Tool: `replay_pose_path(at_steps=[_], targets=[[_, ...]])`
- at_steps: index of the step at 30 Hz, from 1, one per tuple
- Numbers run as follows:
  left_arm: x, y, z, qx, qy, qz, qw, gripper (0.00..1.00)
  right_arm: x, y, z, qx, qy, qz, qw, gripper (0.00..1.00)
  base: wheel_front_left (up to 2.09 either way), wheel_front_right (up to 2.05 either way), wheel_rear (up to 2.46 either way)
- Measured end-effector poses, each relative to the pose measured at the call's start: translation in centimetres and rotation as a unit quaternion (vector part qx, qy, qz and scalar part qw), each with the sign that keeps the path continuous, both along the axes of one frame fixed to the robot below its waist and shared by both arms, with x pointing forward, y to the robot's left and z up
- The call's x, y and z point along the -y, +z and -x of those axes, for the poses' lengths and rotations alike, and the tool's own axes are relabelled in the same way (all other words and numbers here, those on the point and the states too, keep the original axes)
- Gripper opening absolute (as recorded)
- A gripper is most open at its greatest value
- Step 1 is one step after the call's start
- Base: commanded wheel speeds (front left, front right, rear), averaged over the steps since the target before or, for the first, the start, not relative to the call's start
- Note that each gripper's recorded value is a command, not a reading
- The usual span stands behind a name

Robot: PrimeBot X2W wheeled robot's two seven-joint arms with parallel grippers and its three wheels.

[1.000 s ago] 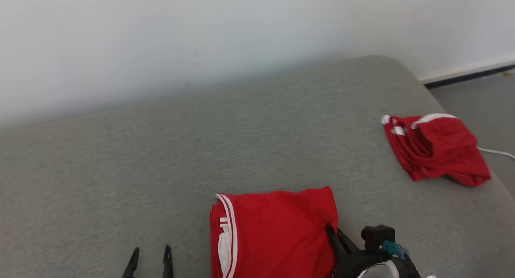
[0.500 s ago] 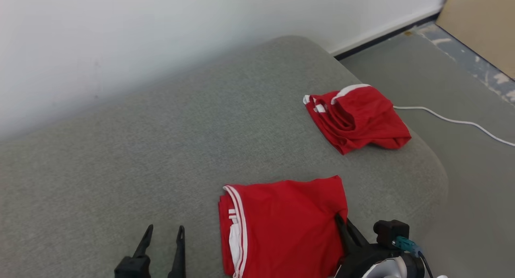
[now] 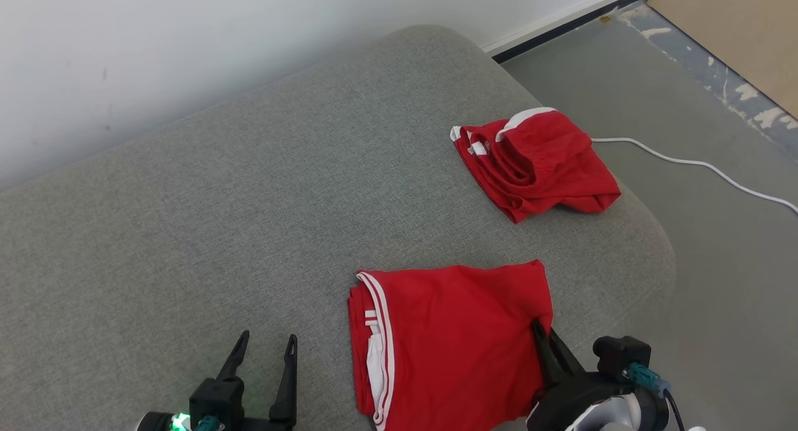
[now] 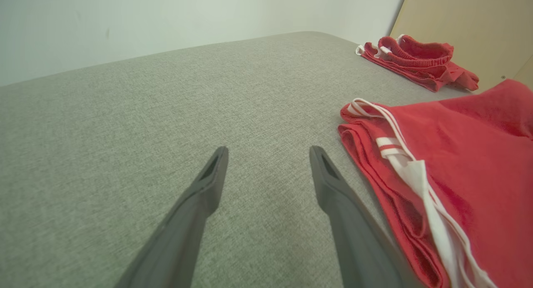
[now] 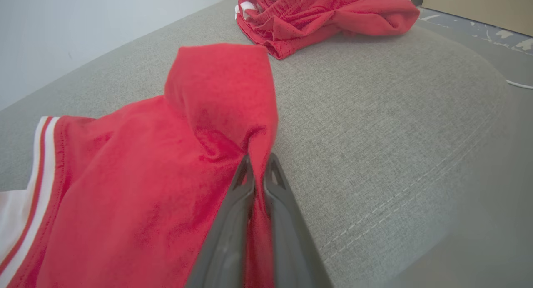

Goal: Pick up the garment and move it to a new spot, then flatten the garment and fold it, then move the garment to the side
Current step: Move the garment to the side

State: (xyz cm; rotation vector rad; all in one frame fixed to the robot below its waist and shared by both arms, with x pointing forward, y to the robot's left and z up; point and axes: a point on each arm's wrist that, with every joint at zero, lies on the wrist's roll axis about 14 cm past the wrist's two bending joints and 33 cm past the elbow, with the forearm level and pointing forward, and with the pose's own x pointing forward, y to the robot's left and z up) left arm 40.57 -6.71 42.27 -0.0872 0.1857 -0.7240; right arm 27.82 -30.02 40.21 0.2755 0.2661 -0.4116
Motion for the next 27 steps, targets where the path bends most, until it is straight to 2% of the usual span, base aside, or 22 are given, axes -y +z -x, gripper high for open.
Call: replay_pose_path(at_steps=[5,12,18,27], targets=[[-0.4,0.1,-0.2,0.001,0.008,-0.001,1.0,1.0,0.0,1.7,-1.4,0.022,0.014,0.021,0.999,0.0,0.0,0.0,0.0],[-1.4,-0.5,-0.2,0.002,0.021,-0.013,1.0,1.0,0.8,5.0,-4.8,0.04,0.051,0.089,0.994,0.0,0.0,0.0,0.0],[-2.7,-1.2,-0.4,0.001,0.036,-0.024,0.999,1.0,1.9,8.2,-8.2,0.05,0.08,0.15,0.984,0.0,0.0,0.0,0.0],[-4.4,-1.6,-1.4,0.007,0.051,-0.034,0.998,1.0,6.3,12.5,-12.1,0.038,0.088,0.245,0.965,0.0,0.0,0.0,0.0]])
